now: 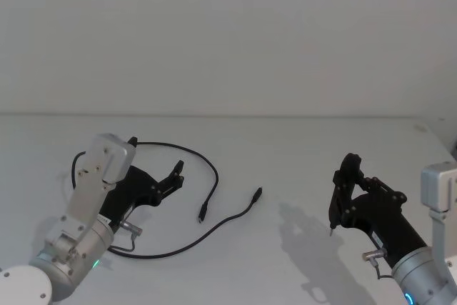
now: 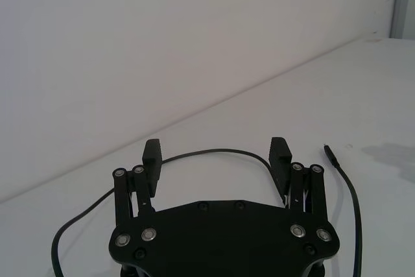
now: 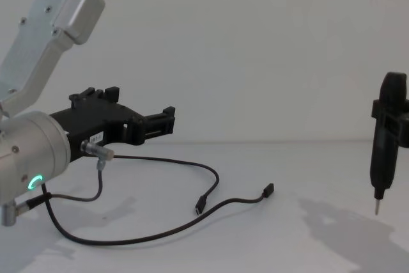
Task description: Pick up the data cable with the one hand.
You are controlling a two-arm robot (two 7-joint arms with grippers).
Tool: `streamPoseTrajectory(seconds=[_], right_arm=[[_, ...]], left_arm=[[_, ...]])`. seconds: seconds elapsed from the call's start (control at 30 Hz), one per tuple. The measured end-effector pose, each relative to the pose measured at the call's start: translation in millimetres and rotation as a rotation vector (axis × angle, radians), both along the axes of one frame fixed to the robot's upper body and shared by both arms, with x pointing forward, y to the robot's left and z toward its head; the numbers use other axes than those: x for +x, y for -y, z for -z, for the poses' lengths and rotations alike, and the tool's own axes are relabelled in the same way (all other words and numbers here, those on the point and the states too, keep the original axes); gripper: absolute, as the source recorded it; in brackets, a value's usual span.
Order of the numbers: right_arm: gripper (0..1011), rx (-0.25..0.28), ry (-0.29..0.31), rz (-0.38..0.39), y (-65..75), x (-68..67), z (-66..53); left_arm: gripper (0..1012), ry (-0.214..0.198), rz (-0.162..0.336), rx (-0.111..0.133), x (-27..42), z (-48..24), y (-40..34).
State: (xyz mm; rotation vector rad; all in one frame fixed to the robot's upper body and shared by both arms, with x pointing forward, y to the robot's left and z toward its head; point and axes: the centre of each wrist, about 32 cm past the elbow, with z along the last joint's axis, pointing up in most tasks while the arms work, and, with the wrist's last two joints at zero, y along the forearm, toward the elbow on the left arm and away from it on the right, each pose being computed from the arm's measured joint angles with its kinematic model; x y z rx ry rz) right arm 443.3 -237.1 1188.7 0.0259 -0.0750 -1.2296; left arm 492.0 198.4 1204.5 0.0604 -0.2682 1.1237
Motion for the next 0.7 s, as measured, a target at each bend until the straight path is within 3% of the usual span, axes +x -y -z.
streamPoseTrajectory(seconds=[0.5, 0.7], right_arm=[[279, 0.0, 0.0, 0.0, 0.0, 0.0, 0.0], [279, 0.0, 0.0, 0.0, 0.0, 0.0, 0.0]], left_arm=[[1001, -0.001, 0.002, 0.0, 0.0, 0.0, 0.1], [1001, -0.009, 0.037, -0.006, 1.2, -1.4, -0.6]])
